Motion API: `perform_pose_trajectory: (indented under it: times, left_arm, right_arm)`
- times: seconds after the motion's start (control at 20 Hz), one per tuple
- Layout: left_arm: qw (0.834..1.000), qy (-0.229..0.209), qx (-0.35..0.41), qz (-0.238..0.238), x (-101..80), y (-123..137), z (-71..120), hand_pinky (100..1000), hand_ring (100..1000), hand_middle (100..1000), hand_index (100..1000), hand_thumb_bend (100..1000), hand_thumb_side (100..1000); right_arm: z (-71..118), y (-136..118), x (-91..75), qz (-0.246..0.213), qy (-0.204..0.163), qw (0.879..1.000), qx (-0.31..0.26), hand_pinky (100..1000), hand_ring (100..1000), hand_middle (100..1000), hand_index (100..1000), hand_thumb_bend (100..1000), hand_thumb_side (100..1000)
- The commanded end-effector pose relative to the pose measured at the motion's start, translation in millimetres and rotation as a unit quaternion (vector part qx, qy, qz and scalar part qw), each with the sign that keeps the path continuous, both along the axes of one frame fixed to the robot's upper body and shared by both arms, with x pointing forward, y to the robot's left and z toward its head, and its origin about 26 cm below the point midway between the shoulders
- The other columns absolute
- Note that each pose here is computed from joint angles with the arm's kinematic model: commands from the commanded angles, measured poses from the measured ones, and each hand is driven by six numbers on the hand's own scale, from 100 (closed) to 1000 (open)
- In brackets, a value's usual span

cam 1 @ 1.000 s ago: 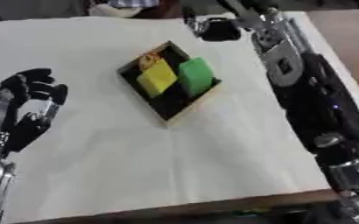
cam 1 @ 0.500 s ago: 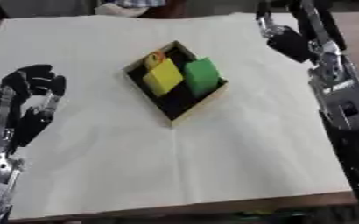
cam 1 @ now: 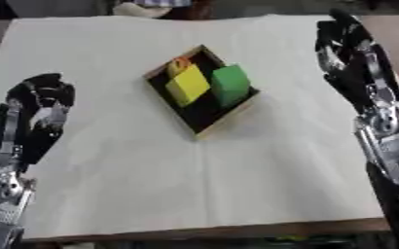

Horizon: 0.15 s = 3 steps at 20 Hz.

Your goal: Pick up objects on the table and place them in the box.

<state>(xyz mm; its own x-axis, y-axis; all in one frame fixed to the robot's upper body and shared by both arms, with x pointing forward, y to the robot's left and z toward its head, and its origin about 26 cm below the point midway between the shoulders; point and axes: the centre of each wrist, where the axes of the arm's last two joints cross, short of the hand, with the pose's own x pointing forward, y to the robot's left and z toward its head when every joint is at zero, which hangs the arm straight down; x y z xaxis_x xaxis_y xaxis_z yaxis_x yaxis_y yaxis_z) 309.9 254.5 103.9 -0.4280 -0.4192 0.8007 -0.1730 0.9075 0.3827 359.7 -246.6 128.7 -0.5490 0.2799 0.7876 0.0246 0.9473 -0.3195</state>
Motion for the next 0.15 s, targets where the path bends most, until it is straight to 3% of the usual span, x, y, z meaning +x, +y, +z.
perform_pose_trajectory:
  times: [0.05,0.15]
  left_arm:
    - [1.000,-0.013,-0.008,0.001,-0.1,2.0,2.9,647,649,632,760,442,702]
    - [1.000,-0.012,-0.012,0.000,0.2,0.9,1.2,643,648,632,759,440,705]
  right_arm:
    - [6.0,-1.0,-4.7,0.001,-0.013,1.000,0.019,808,855,789,941,100,524]
    - [2.8,-2.0,-6.4,0.002,-0.007,1.000,0.021,808,854,788,941,100,510]
